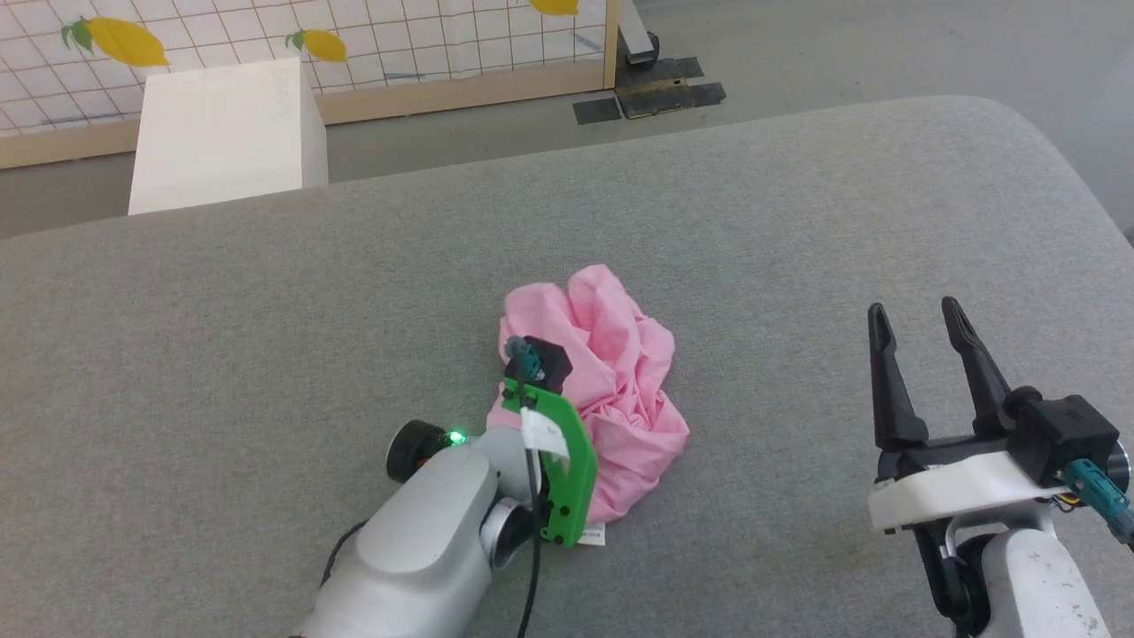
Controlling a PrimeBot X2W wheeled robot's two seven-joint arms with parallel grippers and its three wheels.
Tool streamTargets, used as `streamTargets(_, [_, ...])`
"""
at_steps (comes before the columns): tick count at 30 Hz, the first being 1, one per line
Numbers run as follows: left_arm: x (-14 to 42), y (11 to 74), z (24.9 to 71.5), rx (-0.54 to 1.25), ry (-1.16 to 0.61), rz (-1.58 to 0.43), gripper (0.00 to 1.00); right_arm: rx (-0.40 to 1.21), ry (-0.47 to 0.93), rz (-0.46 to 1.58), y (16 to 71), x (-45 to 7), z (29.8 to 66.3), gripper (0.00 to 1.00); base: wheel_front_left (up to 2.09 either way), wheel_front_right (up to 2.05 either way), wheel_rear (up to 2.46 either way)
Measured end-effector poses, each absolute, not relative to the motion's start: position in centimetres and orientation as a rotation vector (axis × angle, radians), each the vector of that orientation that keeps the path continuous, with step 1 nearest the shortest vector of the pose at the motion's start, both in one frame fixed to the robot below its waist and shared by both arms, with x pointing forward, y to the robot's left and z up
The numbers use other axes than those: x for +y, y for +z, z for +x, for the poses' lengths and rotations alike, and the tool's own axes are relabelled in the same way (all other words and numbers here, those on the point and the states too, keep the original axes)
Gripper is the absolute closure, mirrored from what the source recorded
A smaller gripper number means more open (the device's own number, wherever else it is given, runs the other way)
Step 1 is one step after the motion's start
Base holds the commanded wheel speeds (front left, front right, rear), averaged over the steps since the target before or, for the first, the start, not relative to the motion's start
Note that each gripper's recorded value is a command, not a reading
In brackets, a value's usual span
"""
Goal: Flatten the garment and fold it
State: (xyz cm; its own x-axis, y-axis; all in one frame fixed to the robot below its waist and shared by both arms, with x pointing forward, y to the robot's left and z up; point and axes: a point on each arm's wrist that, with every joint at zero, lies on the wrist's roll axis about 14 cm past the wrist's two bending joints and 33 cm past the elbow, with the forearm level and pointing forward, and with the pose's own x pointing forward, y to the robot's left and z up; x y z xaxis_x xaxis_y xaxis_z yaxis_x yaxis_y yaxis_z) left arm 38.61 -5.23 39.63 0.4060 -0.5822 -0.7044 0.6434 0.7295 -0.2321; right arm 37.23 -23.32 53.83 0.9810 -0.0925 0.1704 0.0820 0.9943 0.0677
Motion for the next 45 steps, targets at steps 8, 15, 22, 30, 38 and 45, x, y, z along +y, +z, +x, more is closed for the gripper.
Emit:
streamTargets(8, [-5.5,41.3,39.9,0.741,-0.736,0.047,0.0,-0.17,-0.068,0.07,53.7,-22.6,37.5,0.0,0.0,0.0,0.0])
streamTargets(15, [-3.8,51.9,45.2,0.157,-0.609,-0.204,0.0,-0.187,-0.039,0.075,54.2,-21.7,37.8,0.0,0.0,0.0,0.0])
streamTargets(22, [3.4,56.6,46.0,-0.125,-0.441,-0.248,0.0,-0.192,-0.005,0.074,54.4,-20.5,38.0,0.0,0.0,0.0,0.0])
streamTargets(30, [10.7,57.4,43.2,-0.228,-0.284,-0.213,0.0,-0.193,0.044,0.074,54.7,-18.9,38.6,0.0,0.0,0.0,0.0])
streamTargets(38, [15.9,54.3,40.7,-0.177,-0.14,-0.185,0.0,-0.184,0.074,0.079,54.5,-17.8,39.1,0.0,0.0,0.0,0.0])
streamTargets(45, [17.2,53.7,39.9,-0.169,-0.095,-0.198,0.0,-0.162,0.076,0.08,53.7,-17.7,39.0,0.0,0.0,0.0,0.0])
